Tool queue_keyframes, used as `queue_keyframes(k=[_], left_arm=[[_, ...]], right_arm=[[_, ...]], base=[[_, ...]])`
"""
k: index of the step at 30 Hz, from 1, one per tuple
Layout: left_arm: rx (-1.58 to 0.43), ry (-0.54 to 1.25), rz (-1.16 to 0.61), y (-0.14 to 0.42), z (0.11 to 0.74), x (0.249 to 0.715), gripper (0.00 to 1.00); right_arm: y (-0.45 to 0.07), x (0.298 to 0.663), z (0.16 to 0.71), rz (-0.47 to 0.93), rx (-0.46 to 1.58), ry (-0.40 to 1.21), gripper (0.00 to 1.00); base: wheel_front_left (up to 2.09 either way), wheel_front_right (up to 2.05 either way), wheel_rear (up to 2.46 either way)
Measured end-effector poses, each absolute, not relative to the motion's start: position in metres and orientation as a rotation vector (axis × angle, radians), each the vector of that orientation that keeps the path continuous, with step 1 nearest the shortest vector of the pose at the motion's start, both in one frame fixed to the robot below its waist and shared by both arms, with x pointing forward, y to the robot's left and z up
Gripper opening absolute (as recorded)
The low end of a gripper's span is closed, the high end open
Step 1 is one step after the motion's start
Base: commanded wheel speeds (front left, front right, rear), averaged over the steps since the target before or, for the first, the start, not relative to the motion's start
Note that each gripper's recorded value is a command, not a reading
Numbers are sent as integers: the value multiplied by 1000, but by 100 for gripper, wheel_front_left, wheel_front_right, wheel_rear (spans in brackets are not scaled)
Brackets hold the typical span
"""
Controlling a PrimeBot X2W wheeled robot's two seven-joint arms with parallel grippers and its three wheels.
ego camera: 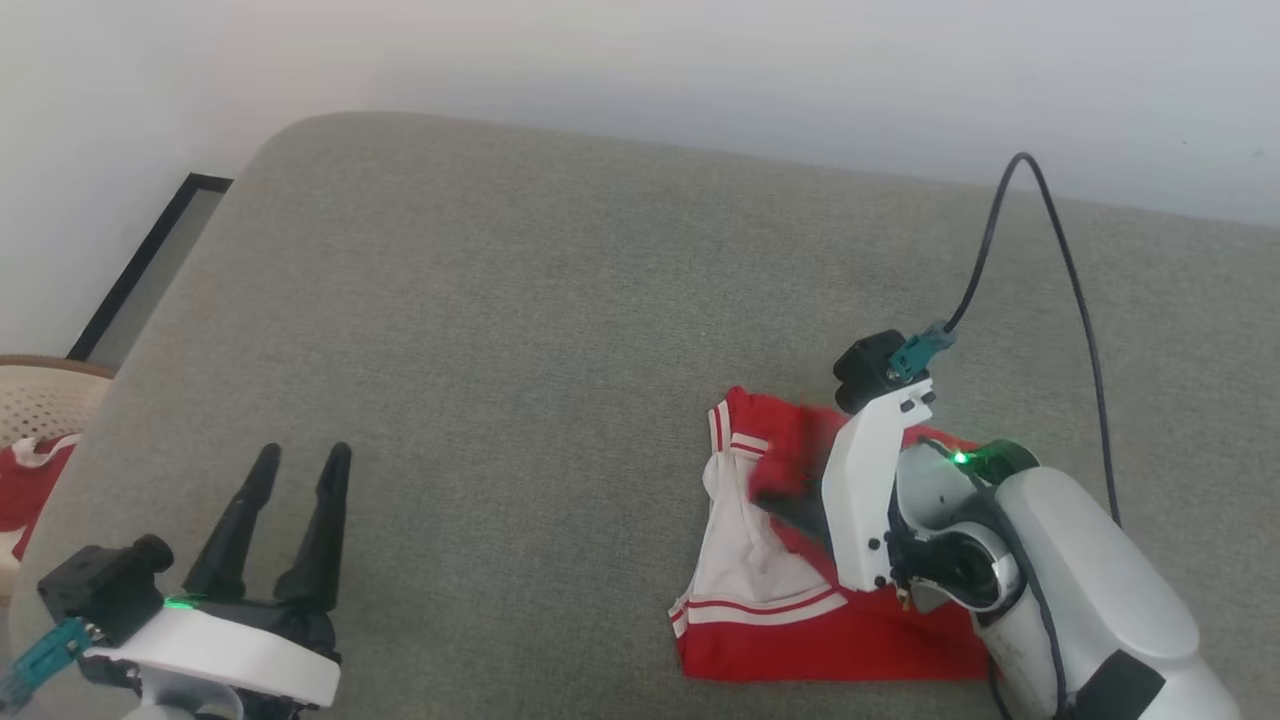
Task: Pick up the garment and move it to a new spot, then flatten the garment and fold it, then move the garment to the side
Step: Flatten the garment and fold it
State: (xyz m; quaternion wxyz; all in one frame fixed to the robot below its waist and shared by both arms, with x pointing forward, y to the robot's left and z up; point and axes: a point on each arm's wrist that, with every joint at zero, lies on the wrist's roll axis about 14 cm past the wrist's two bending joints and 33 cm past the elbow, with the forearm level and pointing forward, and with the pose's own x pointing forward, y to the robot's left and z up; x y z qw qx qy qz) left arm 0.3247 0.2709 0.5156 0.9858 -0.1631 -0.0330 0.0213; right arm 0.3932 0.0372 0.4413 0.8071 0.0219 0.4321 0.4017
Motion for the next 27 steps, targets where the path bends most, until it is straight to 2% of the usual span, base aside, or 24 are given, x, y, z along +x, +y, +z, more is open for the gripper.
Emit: queue_keyframes(k=[7, 11, 19, 27], left_arm=[[-333, -55, 49, 274, 511, 328, 100], [-333, -63, 30, 270, 514, 335, 100], [-321, -61, -4, 263, 515, 342, 100], [-316, -62, -42, 253, 516, 348, 100]], right_arm=[[27, 408, 461, 829, 99, 827, 100], [2, 423, 484, 766, 131, 717, 100], [-53, 431, 507, 621, 188, 538, 100], [-113, 423, 521, 451, 225, 344, 100]], base=[[0, 0, 0], [0, 0, 0], [0, 0, 0], [0, 0, 0]])
